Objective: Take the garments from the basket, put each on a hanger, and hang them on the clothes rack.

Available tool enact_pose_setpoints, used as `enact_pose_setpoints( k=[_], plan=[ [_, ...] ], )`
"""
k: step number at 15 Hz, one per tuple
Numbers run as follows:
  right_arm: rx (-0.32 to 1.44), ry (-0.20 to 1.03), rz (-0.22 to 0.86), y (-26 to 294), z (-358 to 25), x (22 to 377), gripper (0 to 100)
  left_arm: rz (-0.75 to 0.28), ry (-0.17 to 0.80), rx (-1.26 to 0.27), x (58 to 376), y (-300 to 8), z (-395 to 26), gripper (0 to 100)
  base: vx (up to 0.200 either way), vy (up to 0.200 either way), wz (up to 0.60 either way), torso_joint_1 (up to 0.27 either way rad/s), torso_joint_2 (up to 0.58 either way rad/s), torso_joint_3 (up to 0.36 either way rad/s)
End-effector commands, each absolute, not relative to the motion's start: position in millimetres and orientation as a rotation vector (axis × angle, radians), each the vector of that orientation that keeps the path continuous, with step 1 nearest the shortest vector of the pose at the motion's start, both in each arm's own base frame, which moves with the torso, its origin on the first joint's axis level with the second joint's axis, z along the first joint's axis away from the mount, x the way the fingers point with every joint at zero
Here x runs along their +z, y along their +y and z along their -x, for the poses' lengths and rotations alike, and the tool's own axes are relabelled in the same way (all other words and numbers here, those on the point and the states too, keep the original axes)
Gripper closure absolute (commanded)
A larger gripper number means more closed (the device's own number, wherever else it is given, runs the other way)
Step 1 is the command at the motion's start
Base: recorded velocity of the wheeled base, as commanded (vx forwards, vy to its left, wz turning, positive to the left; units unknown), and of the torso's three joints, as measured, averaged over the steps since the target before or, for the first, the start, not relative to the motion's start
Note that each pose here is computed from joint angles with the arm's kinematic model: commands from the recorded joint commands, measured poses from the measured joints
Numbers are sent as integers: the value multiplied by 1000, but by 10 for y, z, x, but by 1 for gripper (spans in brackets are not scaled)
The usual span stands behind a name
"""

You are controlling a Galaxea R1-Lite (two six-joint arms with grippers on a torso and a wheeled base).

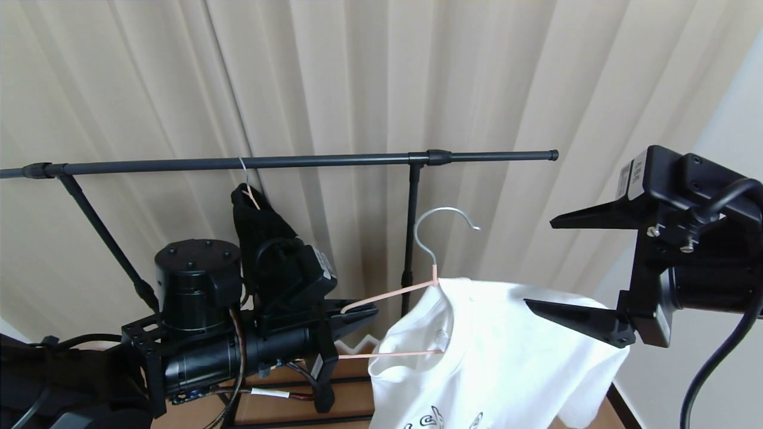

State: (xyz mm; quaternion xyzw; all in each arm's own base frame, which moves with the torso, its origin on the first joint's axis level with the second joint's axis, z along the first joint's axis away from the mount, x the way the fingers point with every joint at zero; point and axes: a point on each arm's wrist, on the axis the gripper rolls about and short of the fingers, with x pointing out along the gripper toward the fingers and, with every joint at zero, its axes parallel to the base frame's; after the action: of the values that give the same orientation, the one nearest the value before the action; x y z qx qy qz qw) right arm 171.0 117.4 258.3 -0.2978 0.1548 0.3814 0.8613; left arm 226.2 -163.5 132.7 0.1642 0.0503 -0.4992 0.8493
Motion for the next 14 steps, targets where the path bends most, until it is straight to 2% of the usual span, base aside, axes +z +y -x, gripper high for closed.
enact_pose_setpoints(
  k=[1,4,7,11,14],
  plan=[
    [833,364,632,1221,-1734,2490,0,-346,109,-1053,1309,-1649,-2299,100,0,0,0,0,0,0],
    [887,417,628,1225,-1717,2427,0,-344,101,-1068,1316,-1661,-2312,100,0,0,0,0,0,0],
    [910,469,631,1317,-1852,2337,0,-385,71,-1086,1304,-1665,-2298,100,0,0,0,0,0,0],
    [930,471,624,1427,-2005,2352,0,-387,72,-1088,1301,-1668,-2293,100,0,0,0,0,0,0],
    [945,529,631,1504,-2121,2360,0,-384,72,-1086,1305,-1660,-2283,100,0,0,0,0,0,0]
  ],
)
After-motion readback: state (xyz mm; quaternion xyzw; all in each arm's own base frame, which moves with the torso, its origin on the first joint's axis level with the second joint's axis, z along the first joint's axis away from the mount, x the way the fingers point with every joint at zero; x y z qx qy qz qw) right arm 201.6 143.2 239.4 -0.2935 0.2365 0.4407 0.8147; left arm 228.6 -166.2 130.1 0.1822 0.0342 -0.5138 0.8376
